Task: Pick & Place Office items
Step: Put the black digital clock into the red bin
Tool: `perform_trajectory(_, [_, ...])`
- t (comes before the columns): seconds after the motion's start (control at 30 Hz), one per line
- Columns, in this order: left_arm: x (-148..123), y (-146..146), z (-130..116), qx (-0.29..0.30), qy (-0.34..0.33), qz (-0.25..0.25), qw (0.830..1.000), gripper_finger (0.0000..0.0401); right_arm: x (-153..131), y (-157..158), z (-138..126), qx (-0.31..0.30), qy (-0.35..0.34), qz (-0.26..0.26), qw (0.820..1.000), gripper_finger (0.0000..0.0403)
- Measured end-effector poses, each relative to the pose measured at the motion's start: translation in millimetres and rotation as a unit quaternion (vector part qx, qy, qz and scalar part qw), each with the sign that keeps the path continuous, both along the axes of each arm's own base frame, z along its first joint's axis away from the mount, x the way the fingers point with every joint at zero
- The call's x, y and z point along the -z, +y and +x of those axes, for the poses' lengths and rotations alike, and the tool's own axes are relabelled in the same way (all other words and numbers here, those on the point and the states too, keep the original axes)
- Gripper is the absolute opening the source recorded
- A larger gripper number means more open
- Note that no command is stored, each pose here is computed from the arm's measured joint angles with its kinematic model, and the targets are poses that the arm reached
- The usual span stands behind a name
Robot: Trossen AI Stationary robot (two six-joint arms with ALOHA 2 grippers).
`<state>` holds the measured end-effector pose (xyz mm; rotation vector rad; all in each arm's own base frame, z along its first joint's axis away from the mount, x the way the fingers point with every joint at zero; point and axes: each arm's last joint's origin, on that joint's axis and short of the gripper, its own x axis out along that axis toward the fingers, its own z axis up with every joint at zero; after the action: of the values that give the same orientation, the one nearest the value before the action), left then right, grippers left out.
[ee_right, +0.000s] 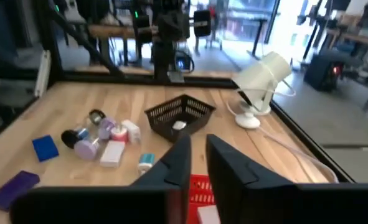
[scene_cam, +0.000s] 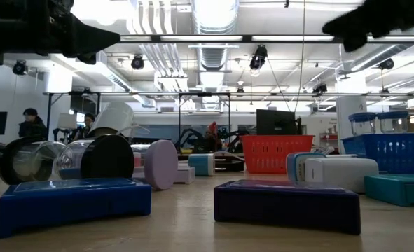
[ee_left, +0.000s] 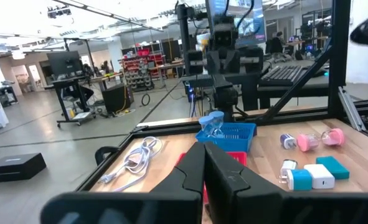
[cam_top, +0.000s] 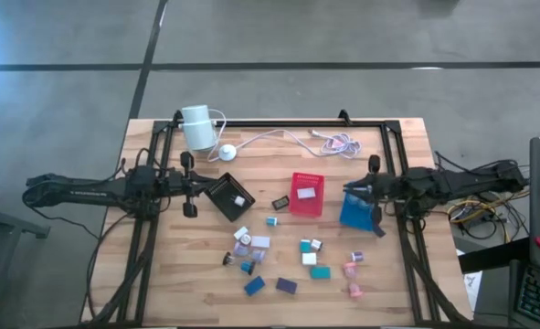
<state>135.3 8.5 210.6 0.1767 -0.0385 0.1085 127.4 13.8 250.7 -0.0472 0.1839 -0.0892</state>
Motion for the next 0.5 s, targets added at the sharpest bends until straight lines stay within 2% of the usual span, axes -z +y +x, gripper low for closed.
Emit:
perform_trajectory(0.2, [0.1,0.0,0.0,0.000,0.000,-0.004,1.000,0.0012,-21.2,6.1,43.2,0.013,0.107,-0.036,0.994,0.0145])
perform_trajectory(0.3, [0.2,0.0,-0.1,0.000,0.000,-0.005,1.000,0.0012,-34.3,8.5,68.2,0.012,0.132,-0.054,0.990,0.0190])
perform_trajectory(0.5, [0.1,0.0,0.2,0.000,0.000,-0.005,1.000,0.0012,-41.5,9.0,125.5,-0.004,0.264,-0.109,0.958,0.0243])
